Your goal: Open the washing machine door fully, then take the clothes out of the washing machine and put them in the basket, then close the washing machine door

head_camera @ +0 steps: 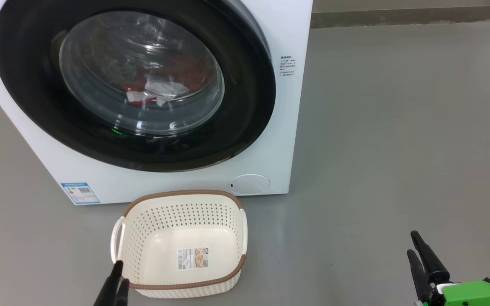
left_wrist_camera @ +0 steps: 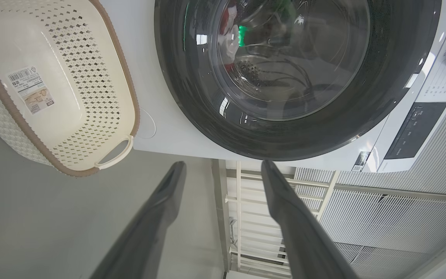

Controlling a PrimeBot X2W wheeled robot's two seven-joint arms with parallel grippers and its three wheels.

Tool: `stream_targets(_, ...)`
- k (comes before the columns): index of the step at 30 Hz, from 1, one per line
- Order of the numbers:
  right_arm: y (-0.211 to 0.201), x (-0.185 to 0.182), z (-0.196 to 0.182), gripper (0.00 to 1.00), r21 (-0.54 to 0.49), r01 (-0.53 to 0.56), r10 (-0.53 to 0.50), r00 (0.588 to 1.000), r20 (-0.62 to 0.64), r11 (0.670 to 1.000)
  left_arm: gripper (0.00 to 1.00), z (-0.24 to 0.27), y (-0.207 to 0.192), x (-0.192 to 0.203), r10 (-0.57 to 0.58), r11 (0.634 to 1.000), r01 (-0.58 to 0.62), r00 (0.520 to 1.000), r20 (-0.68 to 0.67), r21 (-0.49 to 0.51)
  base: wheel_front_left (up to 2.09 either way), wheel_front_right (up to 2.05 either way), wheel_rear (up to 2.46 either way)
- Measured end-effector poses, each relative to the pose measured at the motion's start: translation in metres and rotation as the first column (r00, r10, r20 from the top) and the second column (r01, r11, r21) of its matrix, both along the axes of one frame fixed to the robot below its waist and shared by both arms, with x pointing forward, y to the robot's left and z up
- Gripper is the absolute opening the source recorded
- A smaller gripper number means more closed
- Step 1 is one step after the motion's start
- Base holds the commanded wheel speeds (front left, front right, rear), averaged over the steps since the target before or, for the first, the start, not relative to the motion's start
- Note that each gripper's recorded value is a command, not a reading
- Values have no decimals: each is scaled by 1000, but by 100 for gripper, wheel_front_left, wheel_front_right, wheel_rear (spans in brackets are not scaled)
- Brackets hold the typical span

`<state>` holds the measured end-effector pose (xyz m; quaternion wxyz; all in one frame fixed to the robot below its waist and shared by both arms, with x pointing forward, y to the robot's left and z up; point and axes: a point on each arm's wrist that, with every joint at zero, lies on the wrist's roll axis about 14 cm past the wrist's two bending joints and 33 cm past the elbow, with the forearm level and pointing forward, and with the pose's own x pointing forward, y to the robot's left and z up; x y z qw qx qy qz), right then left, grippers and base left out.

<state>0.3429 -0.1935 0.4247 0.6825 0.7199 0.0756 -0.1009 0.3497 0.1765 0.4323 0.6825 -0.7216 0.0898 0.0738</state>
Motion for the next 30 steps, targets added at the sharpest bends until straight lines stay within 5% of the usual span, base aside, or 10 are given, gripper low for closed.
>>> stream_targets(19,-6,3,5,100,-130,-8,9,1000,6,992,100,16,-1,9,-15,992,9,999,51,124,0,0,0)
stream_targets(30,-8,12,20,100,-356,-49,65,997,31,933,100,37,-2,18,-65,938,24,992,108,347,0,0,0)
